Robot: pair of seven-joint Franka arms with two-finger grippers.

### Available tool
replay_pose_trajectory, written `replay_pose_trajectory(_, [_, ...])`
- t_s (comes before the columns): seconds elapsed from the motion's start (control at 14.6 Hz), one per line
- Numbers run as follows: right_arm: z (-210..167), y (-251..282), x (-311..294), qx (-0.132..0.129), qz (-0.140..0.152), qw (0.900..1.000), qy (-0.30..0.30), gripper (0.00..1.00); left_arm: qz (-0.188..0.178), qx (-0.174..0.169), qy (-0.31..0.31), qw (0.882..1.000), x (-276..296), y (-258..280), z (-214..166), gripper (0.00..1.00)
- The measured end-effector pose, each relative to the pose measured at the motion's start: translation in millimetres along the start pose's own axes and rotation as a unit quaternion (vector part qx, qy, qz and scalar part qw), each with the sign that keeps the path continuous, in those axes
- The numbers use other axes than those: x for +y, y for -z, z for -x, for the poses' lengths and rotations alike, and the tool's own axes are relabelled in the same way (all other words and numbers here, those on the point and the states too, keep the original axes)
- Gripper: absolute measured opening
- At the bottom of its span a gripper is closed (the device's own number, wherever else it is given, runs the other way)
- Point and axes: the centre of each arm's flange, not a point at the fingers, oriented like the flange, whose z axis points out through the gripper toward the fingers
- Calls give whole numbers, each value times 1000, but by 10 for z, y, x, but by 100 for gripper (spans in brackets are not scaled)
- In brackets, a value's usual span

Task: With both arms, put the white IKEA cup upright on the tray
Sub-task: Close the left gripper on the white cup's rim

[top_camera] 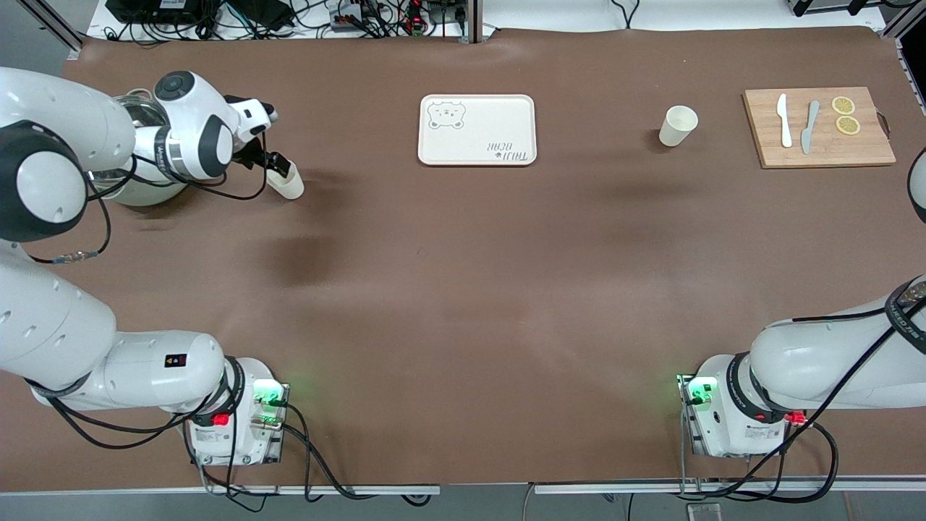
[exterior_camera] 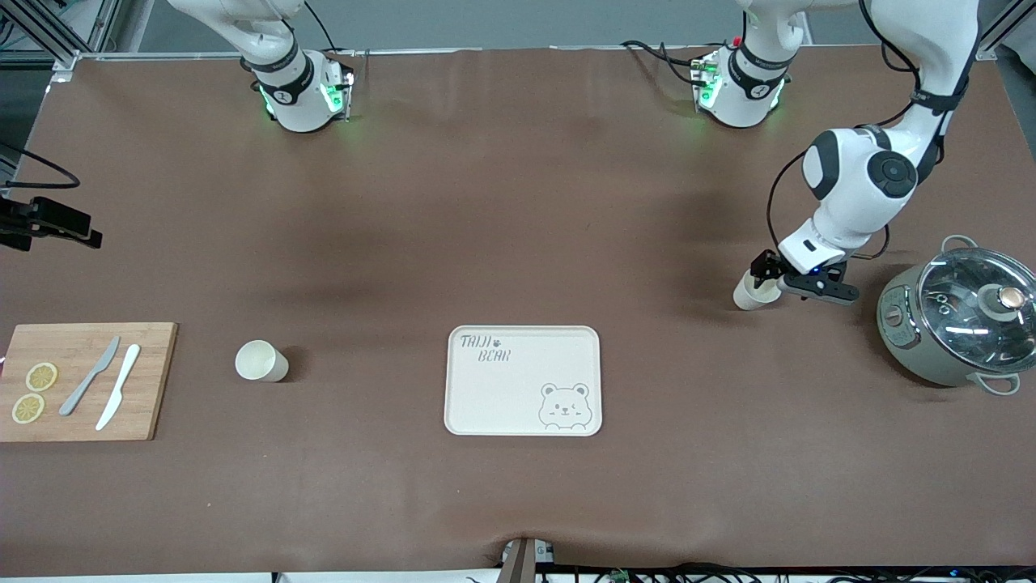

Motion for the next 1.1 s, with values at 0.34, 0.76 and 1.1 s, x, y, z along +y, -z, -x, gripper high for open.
replay_pose_trajectory(0.34, [4, -9, 0, -3, 0, 1000, 0, 100, 1, 0, 1, 1000, 5, -145, 30, 100])
replay_pose_trajectory(0.76, [-5, -38, 16, -7, -1, 1000, -1, 100, 1, -2, 1, 1000, 5, -164, 38, 100])
replay_pose_trajectory(1.1, [-7, -43, 18, -7, -1, 1000, -2, 100, -10, 32, 3, 999, 17, -200, 155, 62])
